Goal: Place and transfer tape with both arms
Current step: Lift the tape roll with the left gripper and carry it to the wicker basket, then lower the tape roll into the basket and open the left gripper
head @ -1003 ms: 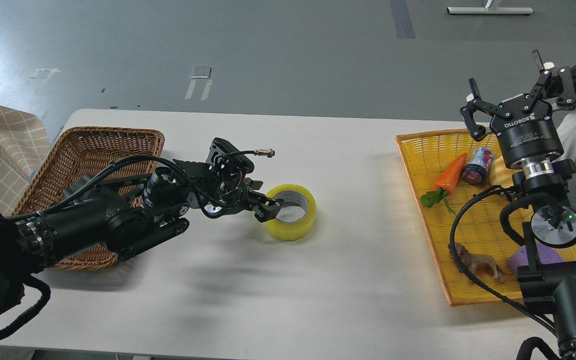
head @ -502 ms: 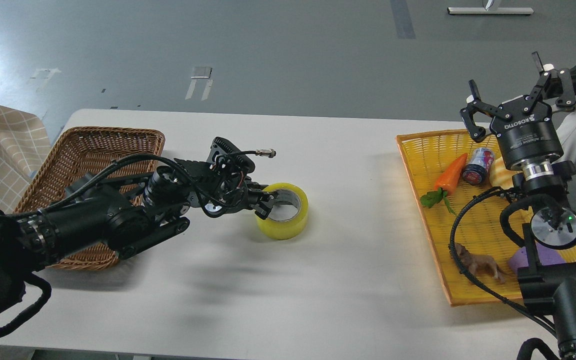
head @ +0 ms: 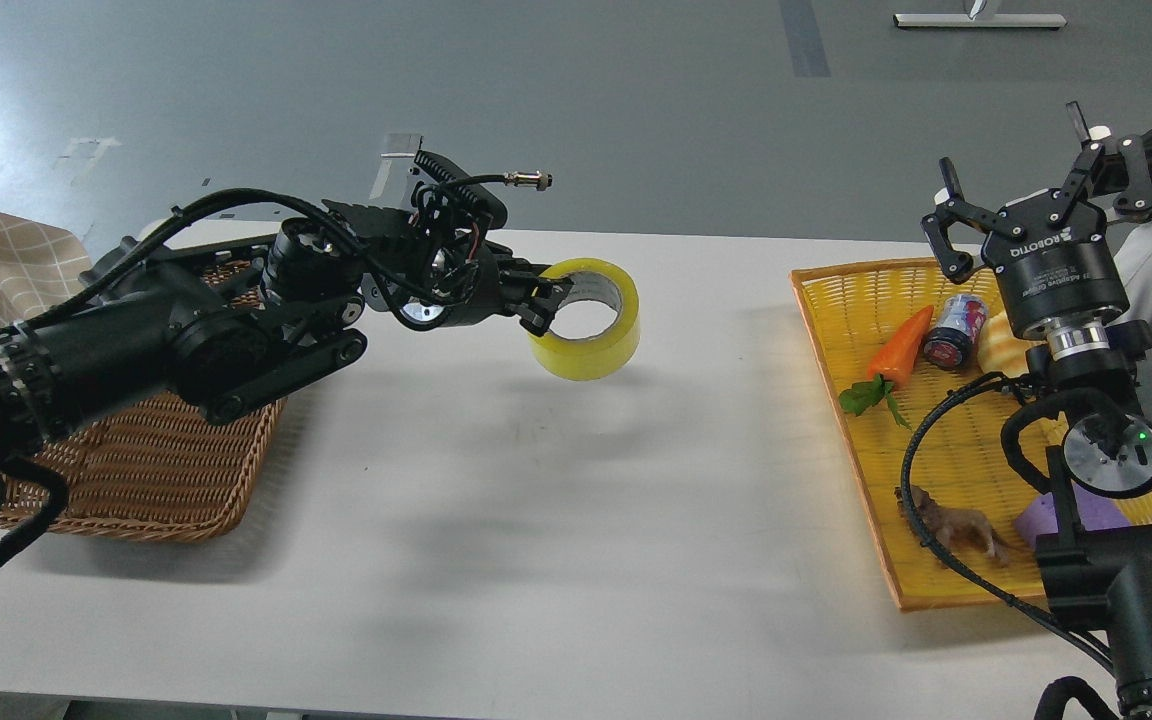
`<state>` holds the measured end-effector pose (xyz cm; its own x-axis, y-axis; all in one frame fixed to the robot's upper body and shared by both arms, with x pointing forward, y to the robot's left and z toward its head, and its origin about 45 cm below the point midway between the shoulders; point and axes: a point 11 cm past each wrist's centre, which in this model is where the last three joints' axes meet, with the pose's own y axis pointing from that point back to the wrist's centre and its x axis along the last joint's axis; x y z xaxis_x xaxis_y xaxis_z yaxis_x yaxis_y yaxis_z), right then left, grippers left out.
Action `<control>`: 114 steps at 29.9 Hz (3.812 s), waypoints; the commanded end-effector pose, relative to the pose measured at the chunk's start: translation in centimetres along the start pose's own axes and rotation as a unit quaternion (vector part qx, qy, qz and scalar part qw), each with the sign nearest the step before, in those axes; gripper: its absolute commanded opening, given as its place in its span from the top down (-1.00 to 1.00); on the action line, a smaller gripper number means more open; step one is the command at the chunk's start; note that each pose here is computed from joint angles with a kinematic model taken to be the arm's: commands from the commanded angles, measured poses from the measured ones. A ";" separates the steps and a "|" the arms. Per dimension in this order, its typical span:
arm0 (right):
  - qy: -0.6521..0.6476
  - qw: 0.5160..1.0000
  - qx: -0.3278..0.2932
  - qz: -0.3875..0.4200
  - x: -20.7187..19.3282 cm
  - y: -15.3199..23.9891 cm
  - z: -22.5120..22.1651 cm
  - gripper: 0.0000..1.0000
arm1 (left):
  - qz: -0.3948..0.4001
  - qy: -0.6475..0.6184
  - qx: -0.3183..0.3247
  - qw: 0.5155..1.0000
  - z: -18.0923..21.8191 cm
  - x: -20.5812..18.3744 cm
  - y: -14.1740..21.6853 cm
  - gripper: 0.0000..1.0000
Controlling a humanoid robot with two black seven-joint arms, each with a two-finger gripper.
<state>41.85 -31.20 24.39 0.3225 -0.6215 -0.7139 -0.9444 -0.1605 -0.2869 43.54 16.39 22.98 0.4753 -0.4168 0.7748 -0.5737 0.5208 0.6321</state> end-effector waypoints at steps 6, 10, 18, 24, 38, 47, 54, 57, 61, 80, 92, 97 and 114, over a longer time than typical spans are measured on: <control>-0.001 1.000 -0.001 0.003 0.2 0.1 0.1 -0.99 | 0.000 0.011 0.014 1.000 -1.5 0.3 1.0 1.00; -0.001 1.000 -0.001 0.002 0.1 0.1 0.1 -0.99 | 0.000 0.015 0.019 1.000 -1.9 0.3 1.1 1.00; -0.001 1.000 -0.003 0.003 0.2 0.1 0.2 -0.99 | -0.002 0.024 0.071 0.997 -7.0 -0.4 4.9 1.00; -0.001 1.000 -0.003 0.003 0.2 0.1 0.2 -0.99 | -0.010 0.039 0.120 0.992 -11.9 -2.2 9.5 1.00; 0.000 1.000 -0.005 0.001 0.1 -0.1 0.3 -0.99 | -0.052 0.085 0.224 0.969 -19.9 -10.6 18.9 1.00; 0.000 1.000 -0.010 0.000 0.0 0.0 0.6 -0.99 | -0.080 0.106 0.253 0.958 -21.0 -15.4 21.3 1.00; 0.000 1.000 -0.011 0.002 0.1 0.0 0.7 -0.99 | -0.103 0.120 0.247 0.956 -20.4 -18.7 20.9 1.00; 0.000 1.000 -0.011 0.002 0.1 0.1 0.7 -0.99 | -0.106 0.126 0.247 0.955 -20.2 -19.5 20.9 1.00; 0.000 1.000 -0.011 0.002 0.1 0.1 0.7 -0.99 | -0.107 0.144 0.250 0.952 -20.2 -20.4 21.1 1.00; 0.000 1.000 -0.011 0.003 0.2 0.2 0.7 -0.99 | -0.098 0.172 0.254 0.947 -20.4 -21.7 19.8 1.00; 0.000 1.000 -0.012 0.004 0.2 0.2 0.7 -0.99 | -0.093 0.182 0.251 0.946 -20.3 -21.8 19.7 1.00; 0.000 1.000 -0.011 0.003 0.2 0.2 0.7 -0.99 | -0.094 0.183 0.251 0.946 -20.3 -21.9 19.7 1.00; 0.000 1.000 -0.012 0.004 0.2 0.2 0.7 -0.99 | -0.075 0.208 0.247 0.943 -20.2 -21.5 19.7 -0.41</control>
<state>41.77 -30.83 23.66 0.3150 -0.6222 -0.7167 -0.9482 -0.1737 -0.2660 35.36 50.74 18.30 0.7445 -0.1023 0.6597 -0.6618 0.0163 0.7495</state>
